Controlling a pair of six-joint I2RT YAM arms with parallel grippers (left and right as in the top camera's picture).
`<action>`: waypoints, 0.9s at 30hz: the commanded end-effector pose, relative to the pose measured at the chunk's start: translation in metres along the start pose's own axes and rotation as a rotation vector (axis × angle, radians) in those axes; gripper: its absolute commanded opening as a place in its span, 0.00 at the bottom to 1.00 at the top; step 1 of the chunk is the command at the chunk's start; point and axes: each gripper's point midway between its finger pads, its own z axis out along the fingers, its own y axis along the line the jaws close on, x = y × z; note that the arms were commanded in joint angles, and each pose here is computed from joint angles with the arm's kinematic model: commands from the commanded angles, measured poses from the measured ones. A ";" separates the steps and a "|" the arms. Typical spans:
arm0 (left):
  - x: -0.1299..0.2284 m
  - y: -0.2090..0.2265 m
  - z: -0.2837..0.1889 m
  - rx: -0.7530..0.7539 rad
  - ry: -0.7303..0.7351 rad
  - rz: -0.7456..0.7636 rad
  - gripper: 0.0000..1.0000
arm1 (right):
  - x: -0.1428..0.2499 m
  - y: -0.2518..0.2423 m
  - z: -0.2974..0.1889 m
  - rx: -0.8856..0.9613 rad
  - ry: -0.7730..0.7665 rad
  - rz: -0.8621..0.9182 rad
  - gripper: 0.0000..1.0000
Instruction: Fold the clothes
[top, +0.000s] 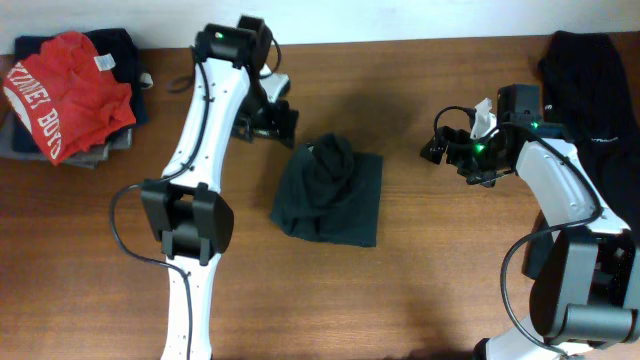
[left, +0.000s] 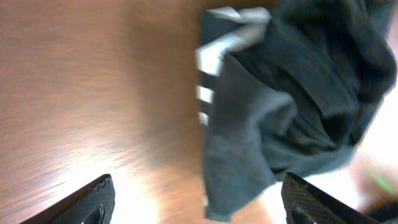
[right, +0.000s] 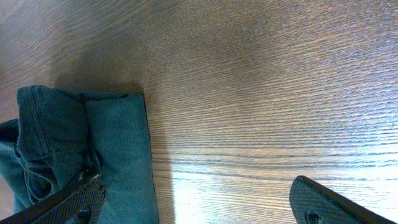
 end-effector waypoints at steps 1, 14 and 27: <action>0.009 -0.045 0.009 0.228 0.022 0.159 0.85 | 0.003 -0.004 0.003 0.011 0.009 -0.007 0.99; 0.004 -0.037 0.047 0.230 0.027 0.177 0.85 | 0.004 -0.004 0.003 0.012 0.012 -0.006 0.99; 0.004 -0.038 0.055 0.234 0.030 0.177 0.18 | 0.004 -0.004 0.003 0.012 0.012 -0.006 0.99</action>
